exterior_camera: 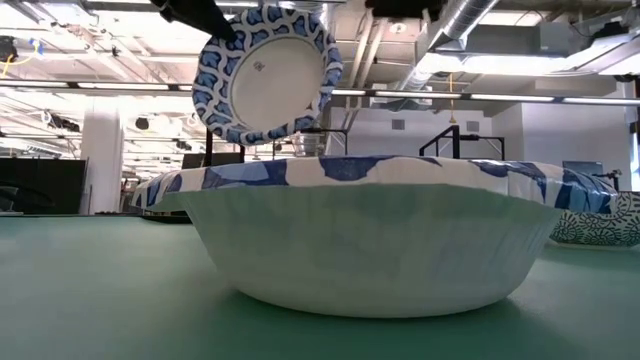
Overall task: Place and stack bowls onto a shelf
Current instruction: Stack the white bowl on top of the other white bowls on the shelf
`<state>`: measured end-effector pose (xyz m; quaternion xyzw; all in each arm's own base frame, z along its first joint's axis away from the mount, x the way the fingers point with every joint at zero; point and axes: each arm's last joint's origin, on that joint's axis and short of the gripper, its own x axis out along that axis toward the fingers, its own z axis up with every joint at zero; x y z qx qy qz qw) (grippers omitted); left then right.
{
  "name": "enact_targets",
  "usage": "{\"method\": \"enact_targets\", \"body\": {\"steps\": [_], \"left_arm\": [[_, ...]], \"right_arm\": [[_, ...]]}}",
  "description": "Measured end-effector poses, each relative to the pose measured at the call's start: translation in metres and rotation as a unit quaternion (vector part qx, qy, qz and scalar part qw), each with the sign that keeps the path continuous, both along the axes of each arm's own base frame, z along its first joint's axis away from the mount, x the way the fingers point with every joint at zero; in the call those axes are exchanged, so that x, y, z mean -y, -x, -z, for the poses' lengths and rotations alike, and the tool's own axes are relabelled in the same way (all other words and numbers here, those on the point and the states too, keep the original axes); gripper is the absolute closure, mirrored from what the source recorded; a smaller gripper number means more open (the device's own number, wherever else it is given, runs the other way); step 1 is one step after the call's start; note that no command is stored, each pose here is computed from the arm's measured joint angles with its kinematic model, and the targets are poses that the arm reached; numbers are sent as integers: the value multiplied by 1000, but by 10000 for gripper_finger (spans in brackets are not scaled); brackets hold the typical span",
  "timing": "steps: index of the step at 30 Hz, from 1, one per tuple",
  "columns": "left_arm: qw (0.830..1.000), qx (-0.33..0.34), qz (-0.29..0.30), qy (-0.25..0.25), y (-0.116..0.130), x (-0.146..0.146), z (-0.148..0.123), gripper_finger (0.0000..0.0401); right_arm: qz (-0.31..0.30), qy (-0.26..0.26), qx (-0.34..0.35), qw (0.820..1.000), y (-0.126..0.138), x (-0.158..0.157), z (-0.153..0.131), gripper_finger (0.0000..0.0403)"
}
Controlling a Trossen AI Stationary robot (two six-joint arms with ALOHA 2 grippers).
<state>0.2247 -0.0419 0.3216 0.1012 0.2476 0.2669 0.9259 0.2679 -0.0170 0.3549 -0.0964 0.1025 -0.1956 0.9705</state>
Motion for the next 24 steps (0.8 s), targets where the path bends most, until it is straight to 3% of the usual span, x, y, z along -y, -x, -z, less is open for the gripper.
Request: {"method": "enact_targets", "body": {"steps": [9, 20, 24], "left_arm": [[998, 38, -46, -9, -1, -3, -5, 401], [997, 32, -64, -27, -2, -9, -5, 401], [996, 50, -70, -22, -4, -13, -9, 401]], "right_arm": [[12, -13, -54, 998, -24, 5, 29, 185], [54, -13, 4, 998, -32, 30, 25, 185], [28, -26, 22, 999, -34, 25, 22, 185]]}}
